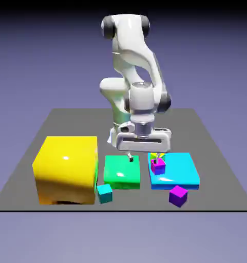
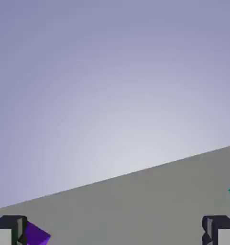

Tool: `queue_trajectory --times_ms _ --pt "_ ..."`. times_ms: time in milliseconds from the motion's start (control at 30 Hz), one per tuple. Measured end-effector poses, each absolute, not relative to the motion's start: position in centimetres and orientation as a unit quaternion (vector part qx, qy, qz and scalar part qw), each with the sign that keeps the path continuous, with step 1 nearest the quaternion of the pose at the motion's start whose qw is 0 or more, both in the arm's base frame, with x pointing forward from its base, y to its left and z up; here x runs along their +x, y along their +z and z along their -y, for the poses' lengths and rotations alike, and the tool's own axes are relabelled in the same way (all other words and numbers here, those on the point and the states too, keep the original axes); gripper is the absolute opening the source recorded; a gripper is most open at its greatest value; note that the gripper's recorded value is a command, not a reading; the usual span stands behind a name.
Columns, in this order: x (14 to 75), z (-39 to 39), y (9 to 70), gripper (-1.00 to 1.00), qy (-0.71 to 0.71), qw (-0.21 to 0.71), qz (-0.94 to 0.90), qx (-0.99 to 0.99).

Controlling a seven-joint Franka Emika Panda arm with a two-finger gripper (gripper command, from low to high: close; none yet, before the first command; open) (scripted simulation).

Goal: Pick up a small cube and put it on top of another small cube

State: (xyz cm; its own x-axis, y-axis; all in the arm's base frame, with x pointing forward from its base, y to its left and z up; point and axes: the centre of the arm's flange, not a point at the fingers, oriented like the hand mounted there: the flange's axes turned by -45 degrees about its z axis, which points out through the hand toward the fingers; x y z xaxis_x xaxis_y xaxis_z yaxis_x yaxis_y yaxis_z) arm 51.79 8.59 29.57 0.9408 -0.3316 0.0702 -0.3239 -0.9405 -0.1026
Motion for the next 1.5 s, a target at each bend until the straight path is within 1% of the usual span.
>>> queue_trajectory --times_ms 367,567,633,733,767,833,933,1233,1500 --pt "54.9 -14.3 20.4 0.00 0.166 0.087 -0.283 -0.941" --pt "56.1 -16.9 17.3 0.00 0.280 0.111 -0.339 -0.891" --pt "56.3 -17.2 17.0 0.00 0.293 0.114 -0.345 -0.885" --pt "54.2 -19.1 11.3 0.00 0.293 0.114 -0.345 -0.884" --pt "54.1 -19.2 11.0 -1.00 0.293 0.114 -0.345 -0.885" --pt "54.1 -19.2 11.0 -1.00 0.293 0.115 -0.345 -0.884" --pt "56.2 -17.3 16.7 -1.00 0.293 0.115 -0.345 -0.884" --pt "50.6 -17.0 22.5 -1.00 0.296 0.028 -0.138 -0.945" --pt "45.8 -16.2 28.6 -1.00 0.314 -0.004 0.014 -0.949"
